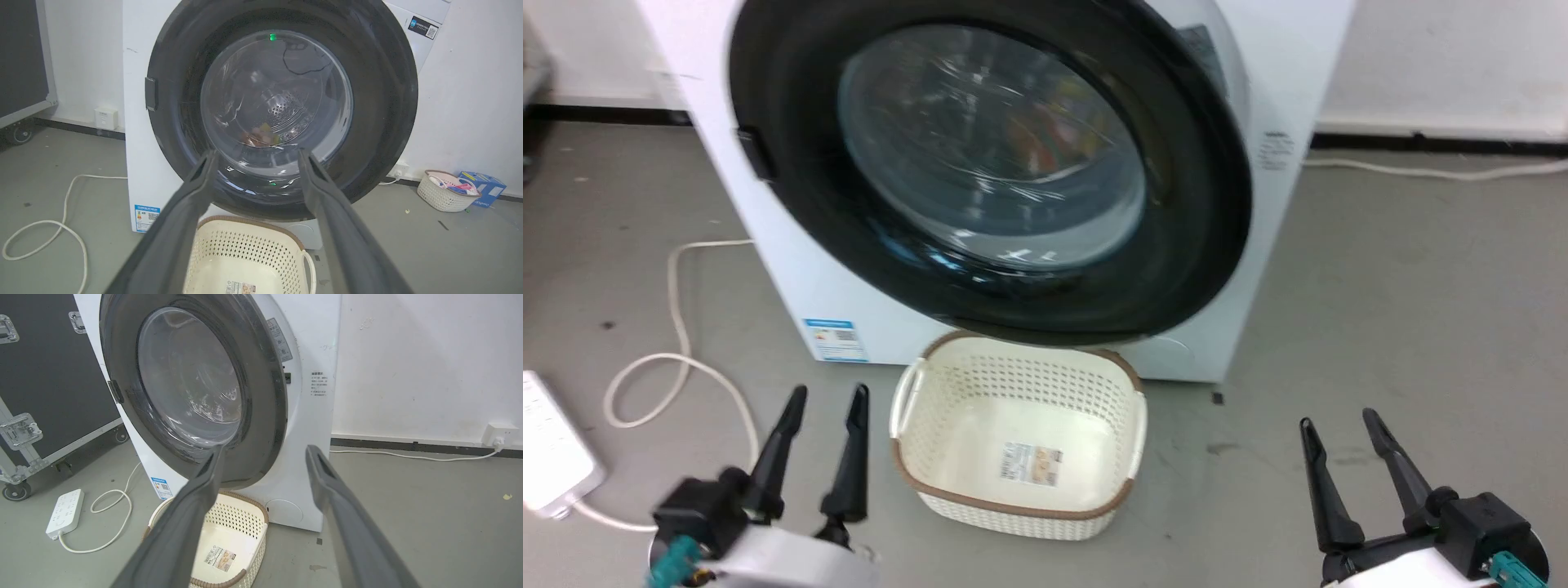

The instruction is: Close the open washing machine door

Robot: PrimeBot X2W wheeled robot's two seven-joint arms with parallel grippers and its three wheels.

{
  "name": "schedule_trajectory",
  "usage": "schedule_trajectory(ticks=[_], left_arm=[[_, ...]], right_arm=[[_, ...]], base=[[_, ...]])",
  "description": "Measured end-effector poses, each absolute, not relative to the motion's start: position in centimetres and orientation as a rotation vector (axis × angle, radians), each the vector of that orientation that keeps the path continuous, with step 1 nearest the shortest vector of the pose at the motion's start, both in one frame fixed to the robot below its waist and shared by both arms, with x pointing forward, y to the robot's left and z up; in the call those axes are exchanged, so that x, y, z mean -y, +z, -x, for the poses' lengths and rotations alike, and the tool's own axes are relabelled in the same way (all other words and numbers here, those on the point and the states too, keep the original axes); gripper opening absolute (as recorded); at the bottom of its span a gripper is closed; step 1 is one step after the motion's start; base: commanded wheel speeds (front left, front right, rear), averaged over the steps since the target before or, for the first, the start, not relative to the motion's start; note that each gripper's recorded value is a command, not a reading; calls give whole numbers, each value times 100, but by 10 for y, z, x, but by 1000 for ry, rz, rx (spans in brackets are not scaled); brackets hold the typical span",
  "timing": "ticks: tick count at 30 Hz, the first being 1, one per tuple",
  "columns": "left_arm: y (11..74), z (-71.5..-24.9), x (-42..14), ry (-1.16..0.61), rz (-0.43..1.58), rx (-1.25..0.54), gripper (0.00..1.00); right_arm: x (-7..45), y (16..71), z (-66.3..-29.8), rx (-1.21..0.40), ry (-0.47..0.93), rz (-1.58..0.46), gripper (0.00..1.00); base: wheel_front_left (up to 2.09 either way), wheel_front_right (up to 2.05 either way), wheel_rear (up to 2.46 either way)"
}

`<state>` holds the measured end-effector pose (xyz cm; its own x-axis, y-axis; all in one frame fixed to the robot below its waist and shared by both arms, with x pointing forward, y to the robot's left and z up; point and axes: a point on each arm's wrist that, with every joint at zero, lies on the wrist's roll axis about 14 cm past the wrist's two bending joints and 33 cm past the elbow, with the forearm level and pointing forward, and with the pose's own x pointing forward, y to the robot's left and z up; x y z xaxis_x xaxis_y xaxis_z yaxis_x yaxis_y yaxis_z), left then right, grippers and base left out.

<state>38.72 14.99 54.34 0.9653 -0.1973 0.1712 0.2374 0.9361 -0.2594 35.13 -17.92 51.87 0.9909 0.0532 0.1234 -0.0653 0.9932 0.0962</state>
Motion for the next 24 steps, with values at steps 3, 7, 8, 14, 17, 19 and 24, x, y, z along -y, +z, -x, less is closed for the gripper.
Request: schedule_trajectory(ticks=[3,7,8,14,17,19,24], left_arm=[[547,-371,-158,-182,194,173,100],[546,-354,-168,-135,93,183,100],[544,-351,-167,-135,68,180,100],[538,-344,-165,-111,32,170,100],[534,-344,-166,-106,27,160,100],[530,-346,-165,-109,24,148,100],[522,-362,-168,-99,30,125,100]], right_arm=[[168,523,-354,135,96,-100,100],[157,526,-355,143,130,-102,100],[155,525,-355,138,137,-103,100],[144,518,-355,114,168,-104,63],[139,513,-359,100,183,-98,0],[137,511,-362,92,193,-83,0],[114,509,-391,86,273,-40,0]], base=[[0,0,0],[0,0,0],[0,0,0],[0,0,0],[0,0,0],[0,0,0],[0,0,0]])
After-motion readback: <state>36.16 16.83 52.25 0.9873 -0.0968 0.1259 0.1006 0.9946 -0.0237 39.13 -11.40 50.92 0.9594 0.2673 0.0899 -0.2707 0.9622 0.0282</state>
